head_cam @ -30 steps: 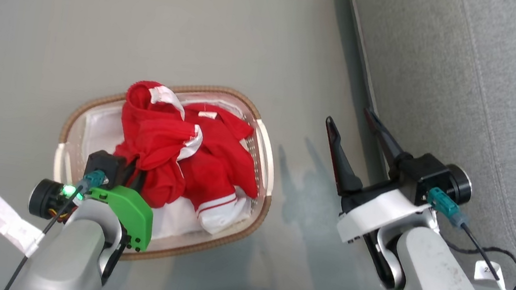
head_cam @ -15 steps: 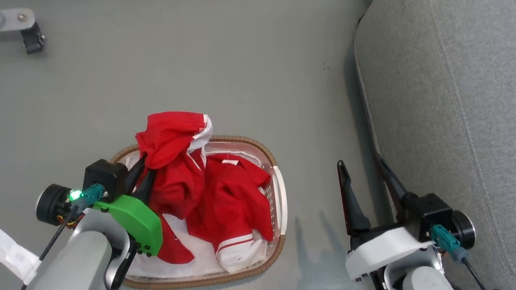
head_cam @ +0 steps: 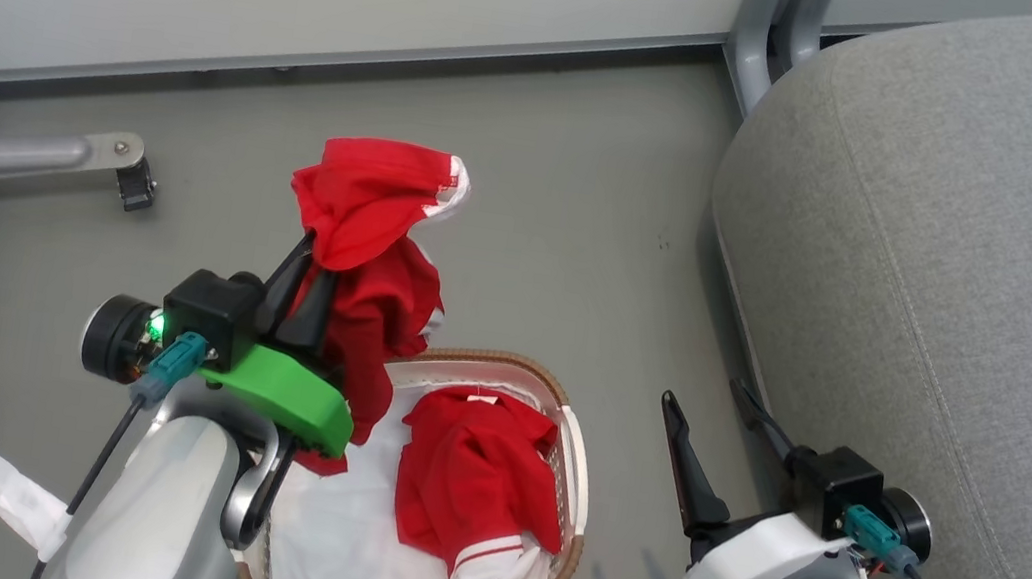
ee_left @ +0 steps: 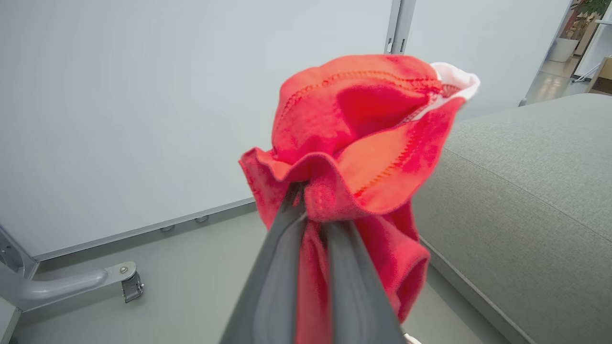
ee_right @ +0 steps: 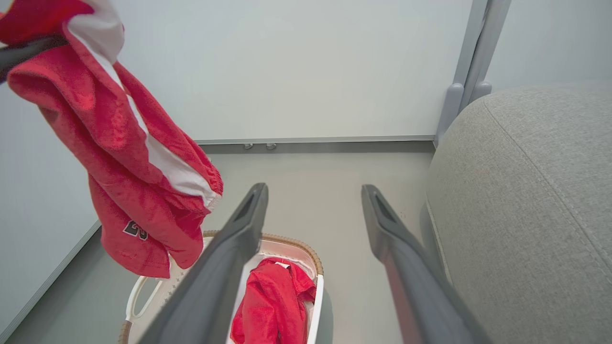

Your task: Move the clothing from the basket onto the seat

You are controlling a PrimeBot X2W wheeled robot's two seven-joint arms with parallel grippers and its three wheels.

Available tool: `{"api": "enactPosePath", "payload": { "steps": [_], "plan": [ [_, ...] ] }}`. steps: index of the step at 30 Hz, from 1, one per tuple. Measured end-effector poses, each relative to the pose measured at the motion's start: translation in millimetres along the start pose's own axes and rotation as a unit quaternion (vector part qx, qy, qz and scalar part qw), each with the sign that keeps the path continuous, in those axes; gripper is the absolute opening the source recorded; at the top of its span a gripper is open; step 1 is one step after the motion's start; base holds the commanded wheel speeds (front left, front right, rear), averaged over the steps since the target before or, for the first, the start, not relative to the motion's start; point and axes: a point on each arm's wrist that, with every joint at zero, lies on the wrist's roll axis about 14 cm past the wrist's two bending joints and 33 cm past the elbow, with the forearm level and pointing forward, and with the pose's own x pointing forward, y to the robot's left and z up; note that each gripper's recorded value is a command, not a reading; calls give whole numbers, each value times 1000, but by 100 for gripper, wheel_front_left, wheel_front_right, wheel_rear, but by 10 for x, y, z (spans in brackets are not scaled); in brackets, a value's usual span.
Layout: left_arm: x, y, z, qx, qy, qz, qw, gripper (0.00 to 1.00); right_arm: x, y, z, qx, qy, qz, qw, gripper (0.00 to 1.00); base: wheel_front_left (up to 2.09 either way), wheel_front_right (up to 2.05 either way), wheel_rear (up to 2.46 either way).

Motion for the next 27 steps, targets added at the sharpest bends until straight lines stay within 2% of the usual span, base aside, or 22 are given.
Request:
{"api": "enactPosePath", "payload": {
  "steps": [8,16,21,27],
  "plan": [
    [81,-203,615,13,-82,-30,996,0,-95,80,29,0,-4,7,1000,100,0,0,0],
    [129,-415,930,15,-125,-61,990,0,-114,190,-19,-2,3,23,1000,100,0,0,0],
    [127,-545,967,9,-132,-77,988,0,-1,519,164,-12,-24,78,997,100,0,0,0],
    [136,-649,929,1,-126,-92,988,0,185,997,466,-48,-66,162,983,100,0,0,0]
  ]
}}
